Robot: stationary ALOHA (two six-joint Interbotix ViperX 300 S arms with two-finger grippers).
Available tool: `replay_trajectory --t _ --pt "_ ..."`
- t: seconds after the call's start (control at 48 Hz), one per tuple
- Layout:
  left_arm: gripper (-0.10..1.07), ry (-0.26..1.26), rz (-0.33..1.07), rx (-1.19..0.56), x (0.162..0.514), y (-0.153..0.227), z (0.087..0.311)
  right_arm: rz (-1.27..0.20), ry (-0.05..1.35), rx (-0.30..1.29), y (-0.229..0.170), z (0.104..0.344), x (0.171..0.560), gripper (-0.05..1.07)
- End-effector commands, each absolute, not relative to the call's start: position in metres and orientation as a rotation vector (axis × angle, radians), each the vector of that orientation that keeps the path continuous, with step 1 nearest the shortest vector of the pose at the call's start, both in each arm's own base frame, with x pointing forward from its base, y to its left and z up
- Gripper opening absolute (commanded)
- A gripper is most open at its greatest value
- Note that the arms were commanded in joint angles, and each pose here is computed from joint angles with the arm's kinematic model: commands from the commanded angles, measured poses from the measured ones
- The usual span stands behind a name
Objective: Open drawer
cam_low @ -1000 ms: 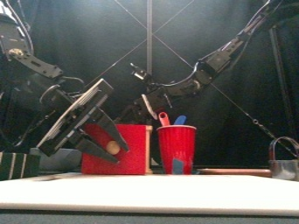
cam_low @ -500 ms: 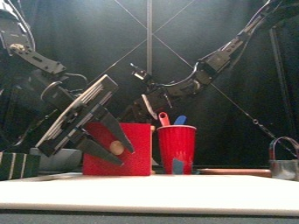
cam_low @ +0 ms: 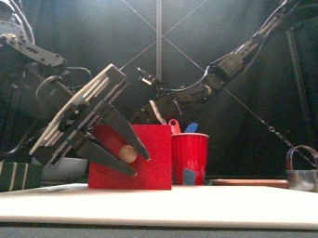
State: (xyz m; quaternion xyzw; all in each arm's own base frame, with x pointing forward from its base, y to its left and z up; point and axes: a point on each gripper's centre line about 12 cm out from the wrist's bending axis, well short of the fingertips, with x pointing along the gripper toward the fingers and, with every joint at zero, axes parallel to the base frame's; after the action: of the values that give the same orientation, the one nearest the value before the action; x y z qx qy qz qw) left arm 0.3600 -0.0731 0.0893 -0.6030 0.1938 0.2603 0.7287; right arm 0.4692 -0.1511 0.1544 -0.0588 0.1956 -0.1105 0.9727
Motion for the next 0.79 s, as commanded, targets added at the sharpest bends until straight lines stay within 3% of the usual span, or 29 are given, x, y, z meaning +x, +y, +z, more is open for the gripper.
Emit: replay_trajectory --t 0.0,0.438,0.771 --pt "0.47 0.411 0.57 -1.339 0.3607 -0.0717 0.0944 -0.238 0.415 -0.111 -0.157 0.1534 0.4661 0.04" --pt "0.51 0.394 0.61 -1.365 0.3575 -0.0681 0.0926 -0.234 0.412 -0.115 -0.1553 0.1558 0.468 0.04" --pt "0.72 0.352 0.601 -1.355 0.3605 -0.0652 0.0972 -0.23 0.404 -0.117 -0.1538 0.1584 0.4704 0.04"
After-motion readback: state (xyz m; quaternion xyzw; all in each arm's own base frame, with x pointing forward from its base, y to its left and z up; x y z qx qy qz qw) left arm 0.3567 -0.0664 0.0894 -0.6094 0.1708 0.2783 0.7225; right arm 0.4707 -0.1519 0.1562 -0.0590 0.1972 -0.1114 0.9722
